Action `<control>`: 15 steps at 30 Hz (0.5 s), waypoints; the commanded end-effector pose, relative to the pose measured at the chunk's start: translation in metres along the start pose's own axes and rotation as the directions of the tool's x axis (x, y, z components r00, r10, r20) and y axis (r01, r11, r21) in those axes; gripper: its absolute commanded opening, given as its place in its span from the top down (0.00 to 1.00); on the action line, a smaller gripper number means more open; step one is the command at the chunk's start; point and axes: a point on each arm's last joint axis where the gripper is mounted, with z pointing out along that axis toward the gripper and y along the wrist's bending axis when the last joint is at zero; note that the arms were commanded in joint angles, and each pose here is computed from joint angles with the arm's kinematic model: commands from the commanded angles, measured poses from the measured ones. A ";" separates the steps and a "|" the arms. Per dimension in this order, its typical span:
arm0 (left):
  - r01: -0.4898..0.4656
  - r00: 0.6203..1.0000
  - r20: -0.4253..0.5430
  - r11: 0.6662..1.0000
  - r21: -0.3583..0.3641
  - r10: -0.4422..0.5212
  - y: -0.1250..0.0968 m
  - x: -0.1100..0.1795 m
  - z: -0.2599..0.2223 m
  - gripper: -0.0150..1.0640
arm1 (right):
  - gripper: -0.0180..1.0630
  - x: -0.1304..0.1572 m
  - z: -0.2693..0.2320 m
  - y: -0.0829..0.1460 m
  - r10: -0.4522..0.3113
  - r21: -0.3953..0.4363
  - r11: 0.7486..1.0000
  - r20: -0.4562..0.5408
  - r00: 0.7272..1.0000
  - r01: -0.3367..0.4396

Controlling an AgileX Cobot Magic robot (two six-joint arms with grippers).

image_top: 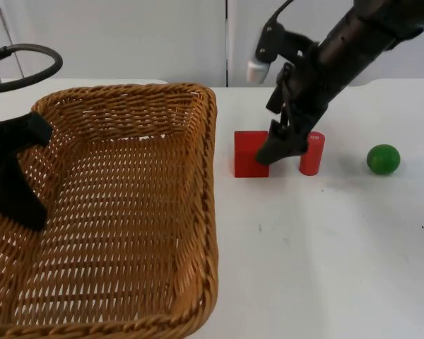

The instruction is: Pick up the basket with the left hand and place the object to the left of the red cylinder into the basket with the right hand.

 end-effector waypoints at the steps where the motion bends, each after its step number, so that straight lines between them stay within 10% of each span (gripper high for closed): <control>1: 0.009 1.000 0.007 1.000 0.013 -0.009 -0.003 0.001 -0.003 0.99 | 0.07 -0.004 0.002 0.000 -0.016 -0.008 1.000 0.023 1.000 0.016; 15: 0.018 1.000 0.005 1.000 0.014 -0.018 -0.003 0.001 -0.003 0.99 | 0.07 0.001 0.022 0.004 -0.019 -0.045 0.999 0.070 0.997 0.022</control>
